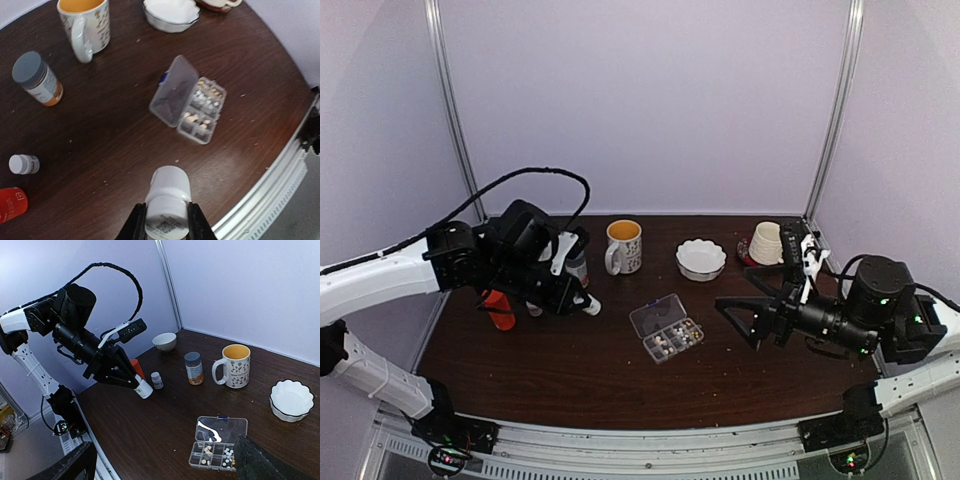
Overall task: Sort the pills into containers
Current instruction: Place the pill bottle at the center of the board.
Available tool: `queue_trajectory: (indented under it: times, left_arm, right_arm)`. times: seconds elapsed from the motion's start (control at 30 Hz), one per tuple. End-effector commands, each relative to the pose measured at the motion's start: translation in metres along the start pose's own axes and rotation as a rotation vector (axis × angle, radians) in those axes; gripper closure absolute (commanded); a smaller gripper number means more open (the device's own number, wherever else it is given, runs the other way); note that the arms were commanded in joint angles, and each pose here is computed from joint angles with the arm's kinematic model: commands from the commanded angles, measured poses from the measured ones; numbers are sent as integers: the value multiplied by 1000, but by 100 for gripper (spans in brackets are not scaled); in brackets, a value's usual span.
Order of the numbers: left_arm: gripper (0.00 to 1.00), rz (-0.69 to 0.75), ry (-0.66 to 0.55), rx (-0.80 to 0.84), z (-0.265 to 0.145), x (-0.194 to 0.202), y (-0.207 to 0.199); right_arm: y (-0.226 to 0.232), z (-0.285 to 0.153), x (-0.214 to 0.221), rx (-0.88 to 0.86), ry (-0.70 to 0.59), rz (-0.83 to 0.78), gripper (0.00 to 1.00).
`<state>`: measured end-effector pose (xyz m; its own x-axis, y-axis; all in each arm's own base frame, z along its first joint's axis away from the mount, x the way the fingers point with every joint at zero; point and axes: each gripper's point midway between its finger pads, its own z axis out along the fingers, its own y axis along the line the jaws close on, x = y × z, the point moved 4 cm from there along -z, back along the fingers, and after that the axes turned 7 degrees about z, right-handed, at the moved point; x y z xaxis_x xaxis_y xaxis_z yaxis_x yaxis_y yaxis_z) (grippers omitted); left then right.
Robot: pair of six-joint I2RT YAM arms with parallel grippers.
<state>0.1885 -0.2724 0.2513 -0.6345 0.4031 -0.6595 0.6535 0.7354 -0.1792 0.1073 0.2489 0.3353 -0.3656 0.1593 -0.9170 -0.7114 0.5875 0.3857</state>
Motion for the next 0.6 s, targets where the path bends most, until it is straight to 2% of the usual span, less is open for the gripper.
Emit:
queue_trajectory:
  times: [0.0,0.1,0.27,0.57]
  left_arm:
    - [96,11,160,-159,33,29,43]
    - [94,-7,265,-182,54,39,59]
    - [92,4,399,-262,85,53,85]
    - [92,-51,412,-328,106,52,125]
  right_arm:
    - [-32,3,22,75,57,3,1]
    - [-58,10,30,146,106,12,2]
    - [-82,16,34,203,112,0,2]
    - [-88,23,44,188,126,19,3]
